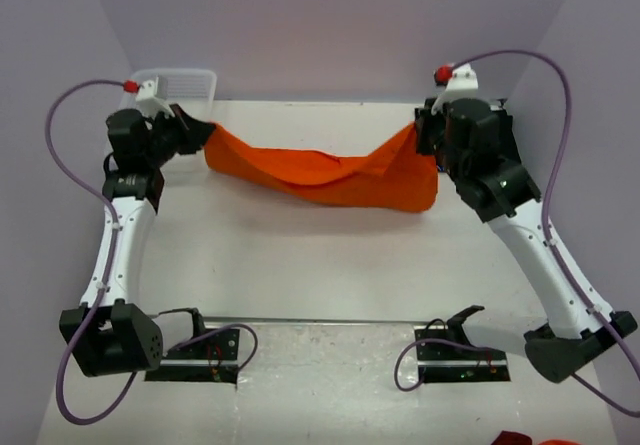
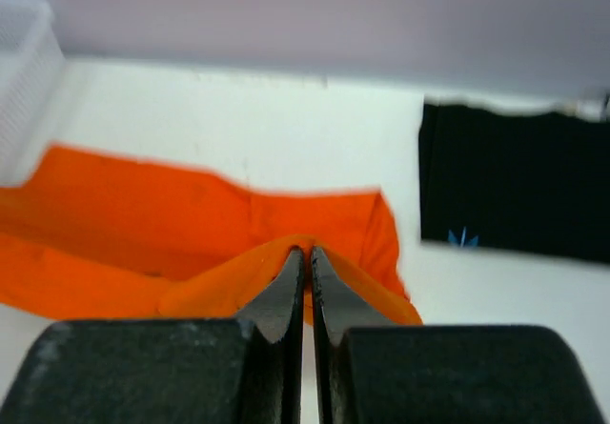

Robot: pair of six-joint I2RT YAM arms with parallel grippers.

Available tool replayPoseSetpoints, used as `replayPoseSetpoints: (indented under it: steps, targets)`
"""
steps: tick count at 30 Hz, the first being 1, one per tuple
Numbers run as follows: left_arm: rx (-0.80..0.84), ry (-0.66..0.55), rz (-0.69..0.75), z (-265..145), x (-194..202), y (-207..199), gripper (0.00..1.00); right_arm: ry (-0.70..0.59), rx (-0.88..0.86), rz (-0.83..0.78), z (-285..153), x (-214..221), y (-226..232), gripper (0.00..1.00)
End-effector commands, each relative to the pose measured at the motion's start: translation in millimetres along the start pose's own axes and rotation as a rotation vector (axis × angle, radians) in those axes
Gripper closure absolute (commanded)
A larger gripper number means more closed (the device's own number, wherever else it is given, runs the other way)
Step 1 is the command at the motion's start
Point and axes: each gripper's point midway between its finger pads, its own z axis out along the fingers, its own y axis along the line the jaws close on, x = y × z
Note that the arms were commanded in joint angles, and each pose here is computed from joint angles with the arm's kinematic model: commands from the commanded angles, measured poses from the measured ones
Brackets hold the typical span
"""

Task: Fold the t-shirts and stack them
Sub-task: Flatten out the tshirt

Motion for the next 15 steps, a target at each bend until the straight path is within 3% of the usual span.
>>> replayPoseSetpoints:
  steps: [1, 4, 8, 13, 15]
  targets:
    - [0.231, -0.252, 0.247, -30.7, -102.5, -82.9, 1.0, -0.327, 0.001, -0.041, -45.7, -134.0, -0.6, 1.0]
    - [0.299, -0.338, 0.338, -60.8, -134.0, -121.1, 1.0, -0.459, -0.046, -0.038, -95.3, -192.8, 1.9, 1.0]
    - [0.36, -0.4, 0.403, -102.5, -157.3, -159.8, 1.0, -0.546, -0.057, -0.101, -144.0, -231.2, 4.2, 1.0]
    - [0.418, -0.47, 0.451, -138.8, -180.3, -194.5, 1.0, -0.648, -0.095, -0.113, -191.0, -255.2, 9.8, 1.0]
    - [0.413, -0.478, 0.445, -132.8, -188.4, -193.7, 1.0, -0.669, -0.081, -0.13, -189.3, -259.4, 10.3, 1.0]
